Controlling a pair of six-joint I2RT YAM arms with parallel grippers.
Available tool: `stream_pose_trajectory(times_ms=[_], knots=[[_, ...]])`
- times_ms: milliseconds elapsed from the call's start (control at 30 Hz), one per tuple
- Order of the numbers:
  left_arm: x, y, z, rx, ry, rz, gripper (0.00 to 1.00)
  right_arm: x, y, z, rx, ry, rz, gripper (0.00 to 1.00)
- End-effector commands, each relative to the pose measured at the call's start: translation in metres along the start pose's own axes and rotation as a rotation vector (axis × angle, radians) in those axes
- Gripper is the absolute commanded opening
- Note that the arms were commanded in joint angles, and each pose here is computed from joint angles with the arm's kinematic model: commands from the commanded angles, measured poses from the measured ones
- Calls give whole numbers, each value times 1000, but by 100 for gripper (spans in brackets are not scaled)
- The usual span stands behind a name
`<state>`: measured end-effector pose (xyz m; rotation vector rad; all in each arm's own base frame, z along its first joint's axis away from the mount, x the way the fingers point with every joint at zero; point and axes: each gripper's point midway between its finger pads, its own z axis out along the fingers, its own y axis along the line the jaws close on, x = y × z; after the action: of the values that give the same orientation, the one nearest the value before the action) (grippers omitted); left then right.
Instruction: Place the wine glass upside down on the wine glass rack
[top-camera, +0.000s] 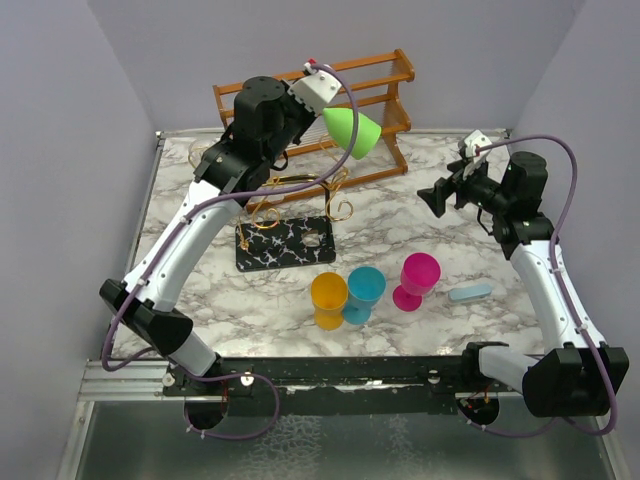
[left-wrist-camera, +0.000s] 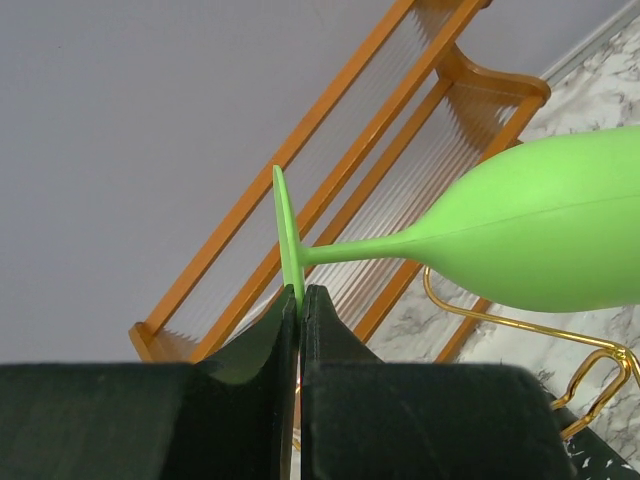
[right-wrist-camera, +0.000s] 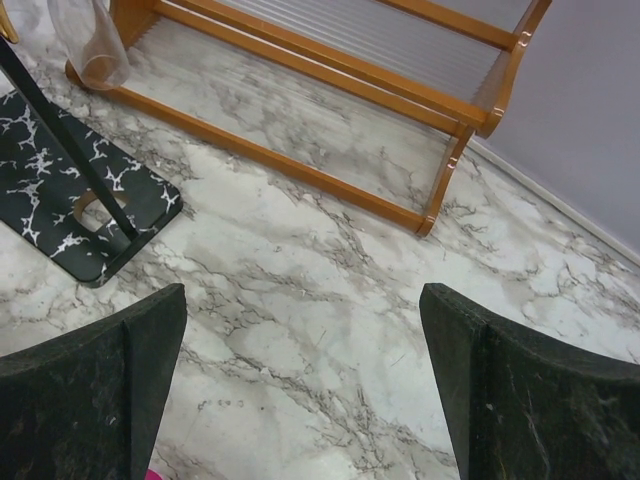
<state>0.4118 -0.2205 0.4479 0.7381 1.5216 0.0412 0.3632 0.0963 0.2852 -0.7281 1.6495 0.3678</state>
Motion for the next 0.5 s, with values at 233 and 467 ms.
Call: stream_pose_trajectory(times_ms=[233, 467], knots=[[1, -36, 20, 49, 14, 133, 0, -12, -4, -2, 25, -51, -14, 99], [19, -57, 31, 88, 65, 191, 0, -11, -5, -3, 32, -53, -17, 99]])
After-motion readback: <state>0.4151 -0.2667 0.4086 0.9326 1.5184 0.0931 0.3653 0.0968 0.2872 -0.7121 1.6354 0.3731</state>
